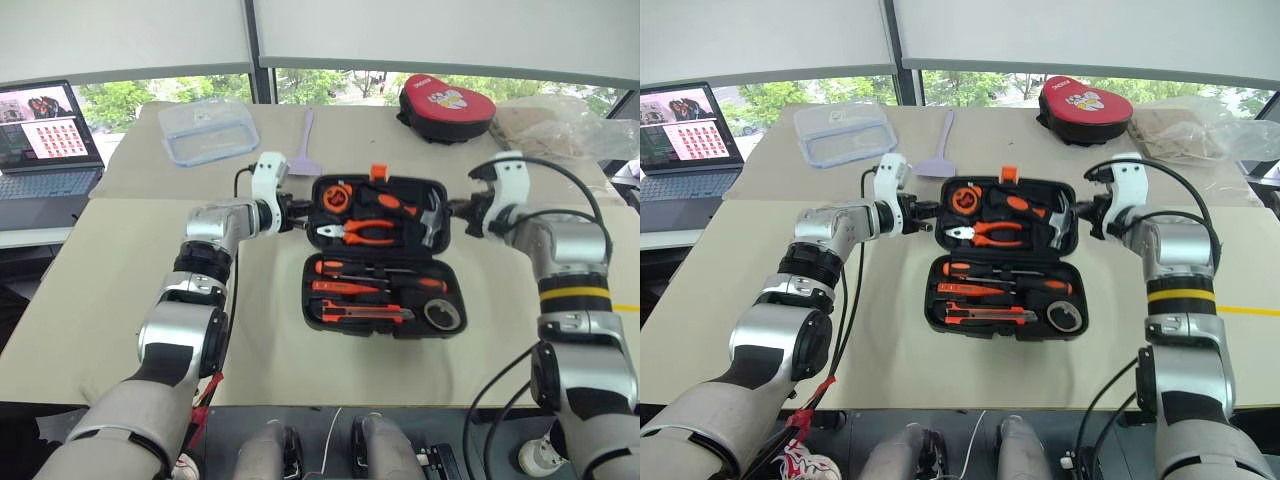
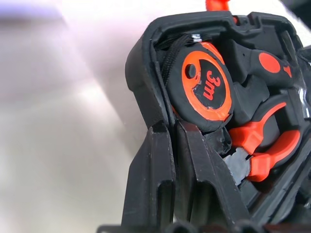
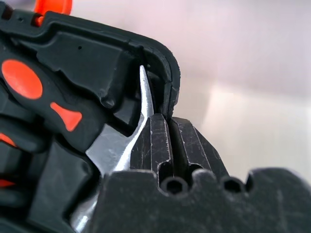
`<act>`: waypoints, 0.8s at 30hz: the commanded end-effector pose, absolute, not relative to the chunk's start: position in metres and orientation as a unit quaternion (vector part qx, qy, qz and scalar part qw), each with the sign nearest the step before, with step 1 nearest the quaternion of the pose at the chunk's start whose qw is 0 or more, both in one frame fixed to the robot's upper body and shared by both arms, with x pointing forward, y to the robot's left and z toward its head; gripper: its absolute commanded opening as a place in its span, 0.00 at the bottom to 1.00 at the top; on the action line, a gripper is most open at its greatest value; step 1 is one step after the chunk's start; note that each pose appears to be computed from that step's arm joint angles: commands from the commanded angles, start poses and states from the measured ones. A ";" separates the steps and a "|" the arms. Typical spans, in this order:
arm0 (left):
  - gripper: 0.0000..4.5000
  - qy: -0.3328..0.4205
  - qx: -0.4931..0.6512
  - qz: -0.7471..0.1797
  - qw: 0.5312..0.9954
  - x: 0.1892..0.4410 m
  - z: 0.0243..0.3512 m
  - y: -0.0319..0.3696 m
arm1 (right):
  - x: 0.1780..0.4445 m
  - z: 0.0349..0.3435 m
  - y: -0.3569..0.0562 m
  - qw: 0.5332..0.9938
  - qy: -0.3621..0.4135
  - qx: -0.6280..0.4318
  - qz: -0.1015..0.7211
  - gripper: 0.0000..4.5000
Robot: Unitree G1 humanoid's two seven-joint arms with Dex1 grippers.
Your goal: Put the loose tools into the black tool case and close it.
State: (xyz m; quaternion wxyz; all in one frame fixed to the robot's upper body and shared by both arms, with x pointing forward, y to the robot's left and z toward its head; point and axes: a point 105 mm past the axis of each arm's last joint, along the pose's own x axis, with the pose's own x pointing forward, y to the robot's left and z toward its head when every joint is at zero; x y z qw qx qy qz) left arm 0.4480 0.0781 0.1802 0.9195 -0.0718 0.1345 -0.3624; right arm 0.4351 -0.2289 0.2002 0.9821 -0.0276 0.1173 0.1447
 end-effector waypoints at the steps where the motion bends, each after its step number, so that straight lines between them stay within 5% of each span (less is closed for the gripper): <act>1: 0.00 0.016 -0.047 -0.406 0.913 0.445 0.238 0.061 | 0.438 0.273 -0.211 0.983 -0.029 -0.045 0.173 0.00; 6: 0.00 -0.023 -0.014 -0.427 0.904 0.434 0.239 0.064 | 0.425 0.272 -0.201 0.975 -0.059 -0.067 0.205 0.00; 14: 0.00 -0.085 0.053 -0.470 0.877 0.384 0.219 0.065 | 0.375 0.217 -0.198 0.968 -0.082 -0.103 0.213 0.00; 24: 0.00 -0.082 0.067 -0.448 0.888 0.360 0.202 0.080 | 0.334 0.203 -0.189 0.947 -0.123 -0.170 0.244 0.00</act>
